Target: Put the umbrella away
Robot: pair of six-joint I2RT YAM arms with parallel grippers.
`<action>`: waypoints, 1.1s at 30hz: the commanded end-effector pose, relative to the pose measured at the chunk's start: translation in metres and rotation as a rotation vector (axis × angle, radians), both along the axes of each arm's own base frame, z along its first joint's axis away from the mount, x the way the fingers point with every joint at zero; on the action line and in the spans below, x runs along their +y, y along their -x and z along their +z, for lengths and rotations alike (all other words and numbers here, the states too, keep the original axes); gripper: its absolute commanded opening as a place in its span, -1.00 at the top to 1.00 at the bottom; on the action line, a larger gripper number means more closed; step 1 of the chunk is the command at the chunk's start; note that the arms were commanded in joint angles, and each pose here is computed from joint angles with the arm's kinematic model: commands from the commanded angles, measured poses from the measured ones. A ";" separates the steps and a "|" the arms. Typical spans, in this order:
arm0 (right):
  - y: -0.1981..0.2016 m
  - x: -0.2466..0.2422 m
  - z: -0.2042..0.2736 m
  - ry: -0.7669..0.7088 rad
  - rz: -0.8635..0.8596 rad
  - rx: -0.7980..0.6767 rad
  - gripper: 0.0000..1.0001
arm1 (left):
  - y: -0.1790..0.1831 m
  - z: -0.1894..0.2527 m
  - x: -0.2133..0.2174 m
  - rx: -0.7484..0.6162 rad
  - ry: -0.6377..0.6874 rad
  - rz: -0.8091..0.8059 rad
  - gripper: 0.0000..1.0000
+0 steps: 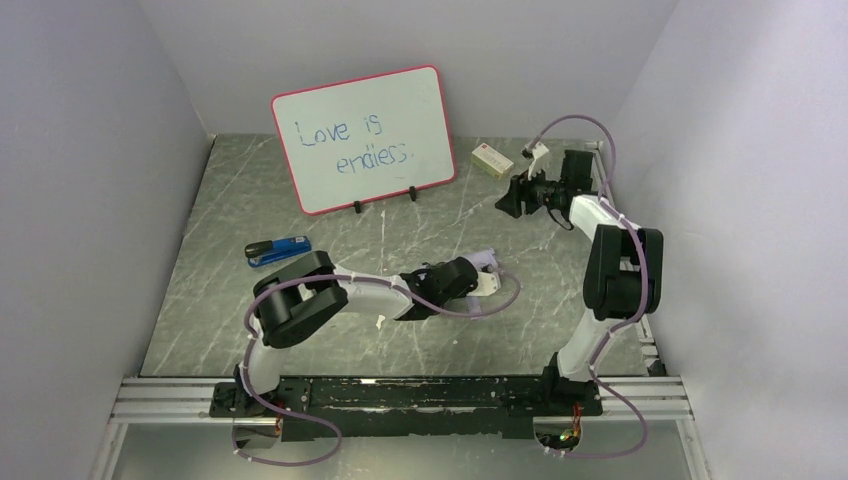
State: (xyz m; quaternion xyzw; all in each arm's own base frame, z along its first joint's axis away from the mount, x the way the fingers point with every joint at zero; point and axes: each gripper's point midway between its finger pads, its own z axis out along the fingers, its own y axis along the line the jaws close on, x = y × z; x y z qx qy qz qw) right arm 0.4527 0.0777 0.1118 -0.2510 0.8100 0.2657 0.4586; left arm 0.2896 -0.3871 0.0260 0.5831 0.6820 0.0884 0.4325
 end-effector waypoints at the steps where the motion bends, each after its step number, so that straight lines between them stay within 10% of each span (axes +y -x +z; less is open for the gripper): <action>1: 0.028 0.017 -0.002 0.062 0.384 -0.080 -0.20 | 0.015 -0.065 0.064 0.093 -0.334 -0.069 0.91; 15: 0.115 0.069 -0.016 0.043 0.847 0.086 -0.25 | 0.009 -0.070 0.055 0.060 -0.339 -0.096 0.90; 33: 0.138 0.082 -0.054 0.196 0.885 0.228 -0.30 | 0.010 -0.070 0.055 0.062 -0.328 -0.103 0.90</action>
